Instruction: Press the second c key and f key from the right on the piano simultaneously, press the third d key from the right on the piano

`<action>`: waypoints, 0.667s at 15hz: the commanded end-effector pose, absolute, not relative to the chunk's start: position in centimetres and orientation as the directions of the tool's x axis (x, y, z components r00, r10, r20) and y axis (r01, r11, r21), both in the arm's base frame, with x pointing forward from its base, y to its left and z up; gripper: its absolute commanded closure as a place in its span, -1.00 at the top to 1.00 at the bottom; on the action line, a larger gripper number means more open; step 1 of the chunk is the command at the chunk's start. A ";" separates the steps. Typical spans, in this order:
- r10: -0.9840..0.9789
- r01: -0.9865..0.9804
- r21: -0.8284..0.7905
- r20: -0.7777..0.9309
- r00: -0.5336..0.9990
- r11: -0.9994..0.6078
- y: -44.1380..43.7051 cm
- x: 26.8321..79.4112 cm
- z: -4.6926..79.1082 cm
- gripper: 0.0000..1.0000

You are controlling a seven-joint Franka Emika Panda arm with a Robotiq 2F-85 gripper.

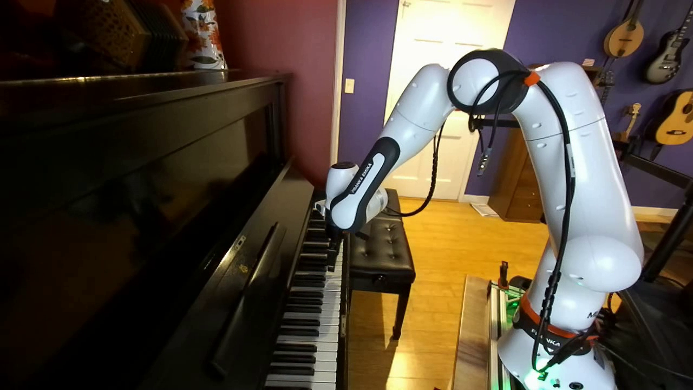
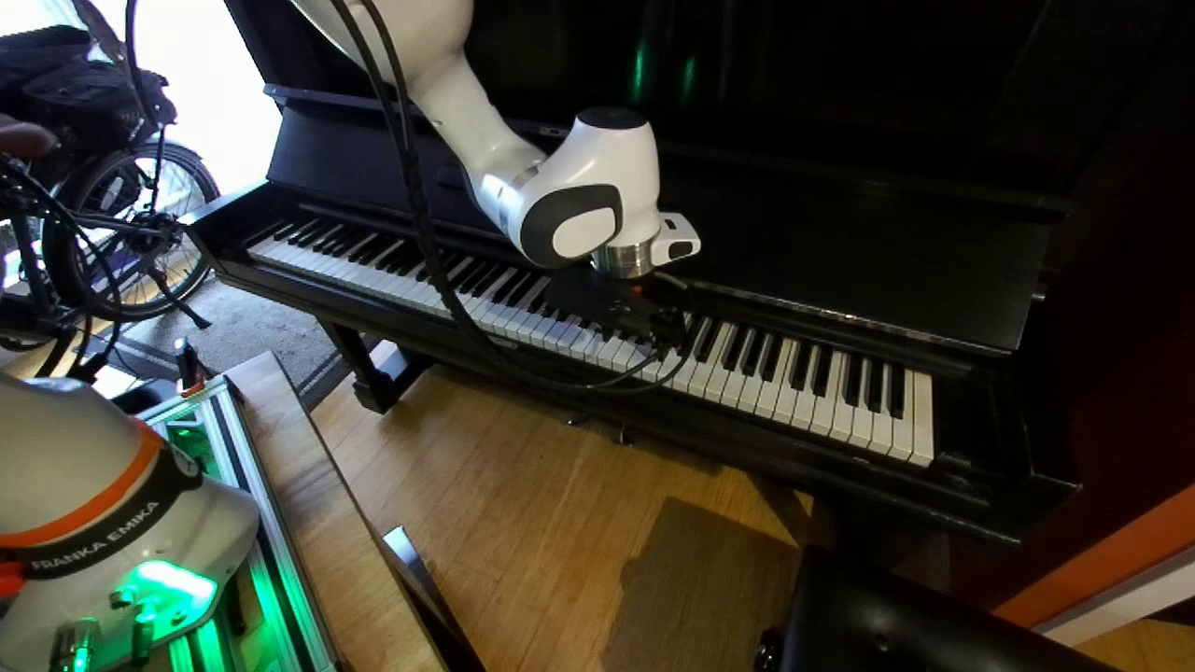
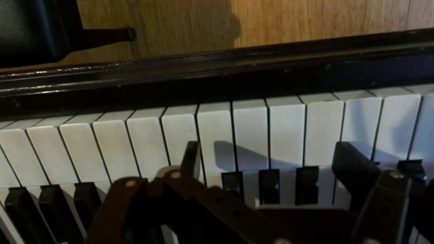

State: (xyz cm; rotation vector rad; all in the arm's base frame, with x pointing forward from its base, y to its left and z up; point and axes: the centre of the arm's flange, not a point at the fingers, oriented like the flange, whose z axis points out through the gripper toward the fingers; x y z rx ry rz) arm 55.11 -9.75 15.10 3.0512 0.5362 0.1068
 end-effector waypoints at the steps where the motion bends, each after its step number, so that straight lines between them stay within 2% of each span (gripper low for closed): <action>1: 0.364 0.358 0.071 0.084 0.928 -0.931 -10.4 55.5 13.8 1.00; 10: 0.386 0.380 0.073 0.089 0.918 -0.922 -10.8 55.9 12.8 1.00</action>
